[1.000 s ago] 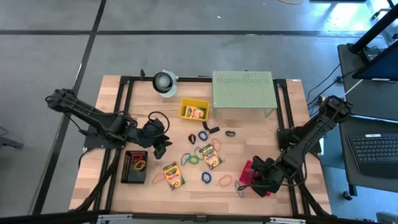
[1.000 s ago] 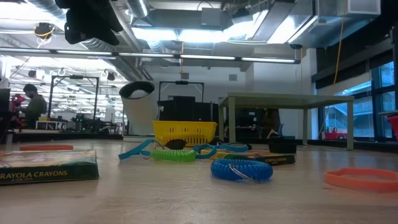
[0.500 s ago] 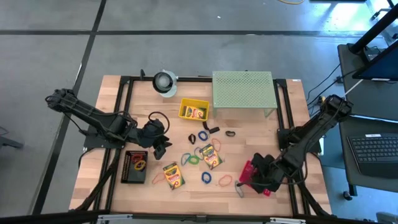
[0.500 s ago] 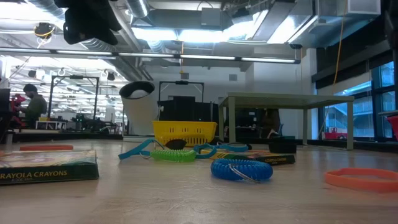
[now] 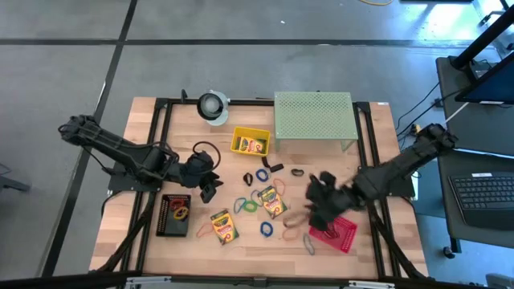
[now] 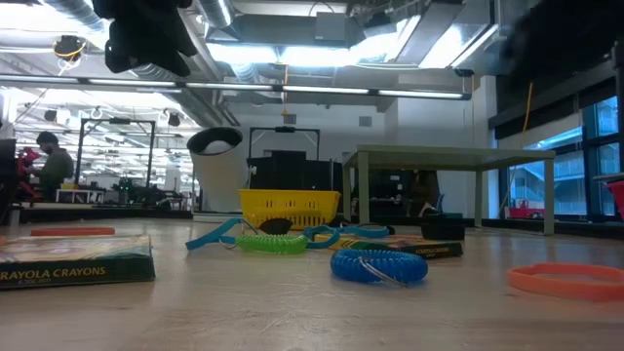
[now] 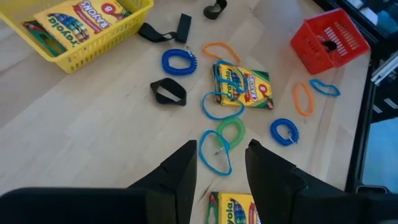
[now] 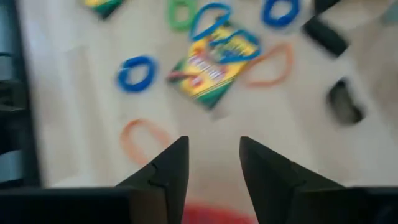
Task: Pick & Place Office Desk Supplies
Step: Put the blue rubber band into the red bin
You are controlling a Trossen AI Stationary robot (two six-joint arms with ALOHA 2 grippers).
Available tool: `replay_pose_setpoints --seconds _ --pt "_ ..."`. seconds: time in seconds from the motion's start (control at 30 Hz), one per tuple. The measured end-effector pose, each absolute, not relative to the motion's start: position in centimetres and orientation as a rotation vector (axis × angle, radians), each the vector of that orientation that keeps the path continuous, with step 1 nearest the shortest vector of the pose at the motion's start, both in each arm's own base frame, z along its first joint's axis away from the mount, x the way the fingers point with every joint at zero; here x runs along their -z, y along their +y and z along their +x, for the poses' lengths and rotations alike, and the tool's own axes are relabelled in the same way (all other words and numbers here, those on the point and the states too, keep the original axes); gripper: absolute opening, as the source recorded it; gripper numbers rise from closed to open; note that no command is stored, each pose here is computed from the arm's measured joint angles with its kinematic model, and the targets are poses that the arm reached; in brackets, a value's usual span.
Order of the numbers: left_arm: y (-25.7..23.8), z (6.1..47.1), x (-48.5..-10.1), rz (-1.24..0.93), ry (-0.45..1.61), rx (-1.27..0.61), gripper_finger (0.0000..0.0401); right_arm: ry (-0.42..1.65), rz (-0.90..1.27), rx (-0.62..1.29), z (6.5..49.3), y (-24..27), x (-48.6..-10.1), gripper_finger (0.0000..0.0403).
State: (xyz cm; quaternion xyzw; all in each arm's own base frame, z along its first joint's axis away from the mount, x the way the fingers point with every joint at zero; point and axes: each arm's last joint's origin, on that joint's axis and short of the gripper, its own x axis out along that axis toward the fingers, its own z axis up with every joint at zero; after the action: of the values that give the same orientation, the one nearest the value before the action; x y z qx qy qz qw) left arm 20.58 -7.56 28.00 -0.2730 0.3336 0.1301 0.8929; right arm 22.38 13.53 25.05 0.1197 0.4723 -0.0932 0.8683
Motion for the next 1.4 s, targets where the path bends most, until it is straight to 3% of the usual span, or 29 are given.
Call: replay_pose_setpoints --seconds 0.43,0.87,1.4 --pt "-6.7 21.1 -27.7 -0.53 0.715 -0.27 0.013 1.072 0.007 -0.302 29.1 10.0 -20.1 0.0121" --pt "-5.8 21.4 -27.7 -0.537 0.731 -0.27 0.013 1.053 -0.308 -0.332 34.1 9.8 -16.8 0.0121" --pt "-5.6 21.4 -27.6 -0.556 0.754 -0.244 0.013 1.168 -0.33 -0.345 35.3 8.0 -14.0 0.0121"
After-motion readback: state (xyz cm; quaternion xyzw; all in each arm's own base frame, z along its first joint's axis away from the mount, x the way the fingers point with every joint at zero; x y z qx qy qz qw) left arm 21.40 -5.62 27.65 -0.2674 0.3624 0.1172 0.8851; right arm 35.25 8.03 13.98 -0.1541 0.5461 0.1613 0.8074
